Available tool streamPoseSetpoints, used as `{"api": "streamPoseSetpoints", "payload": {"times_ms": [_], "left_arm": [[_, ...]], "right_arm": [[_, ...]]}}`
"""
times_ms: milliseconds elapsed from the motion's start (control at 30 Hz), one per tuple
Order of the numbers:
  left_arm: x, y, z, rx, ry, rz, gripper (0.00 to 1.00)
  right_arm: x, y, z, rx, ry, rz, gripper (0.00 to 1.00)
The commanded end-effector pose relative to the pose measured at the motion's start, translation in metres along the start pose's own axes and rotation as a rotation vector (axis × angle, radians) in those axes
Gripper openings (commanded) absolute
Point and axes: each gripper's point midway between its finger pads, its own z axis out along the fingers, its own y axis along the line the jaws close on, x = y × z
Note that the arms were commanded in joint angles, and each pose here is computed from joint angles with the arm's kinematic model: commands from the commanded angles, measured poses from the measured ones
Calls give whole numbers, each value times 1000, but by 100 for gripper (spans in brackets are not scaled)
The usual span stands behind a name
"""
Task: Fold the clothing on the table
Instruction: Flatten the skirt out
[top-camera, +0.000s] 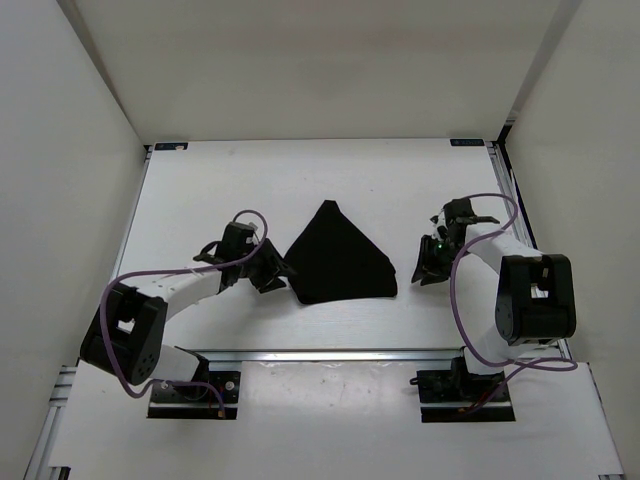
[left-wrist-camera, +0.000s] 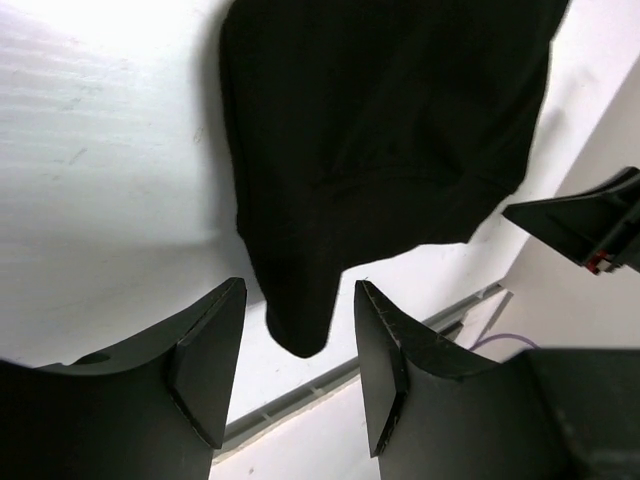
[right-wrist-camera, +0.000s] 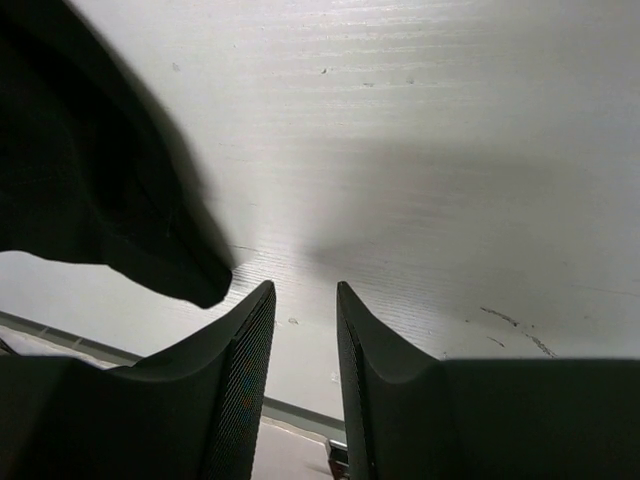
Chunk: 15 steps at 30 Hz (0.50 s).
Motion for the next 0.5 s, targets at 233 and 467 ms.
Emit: {"api": "streamPoseSetpoints", "payload": {"times_ms": [233, 467], "left_arm": [[16, 28, 8, -77, -23, -35, 58], [22, 29, 11, -59, -32, -56, 58]], "right_arm": [[-14, -3, -12, 24, -20, -27, 36], [-12, -4, -15, 32, -23, -27, 36]]}}
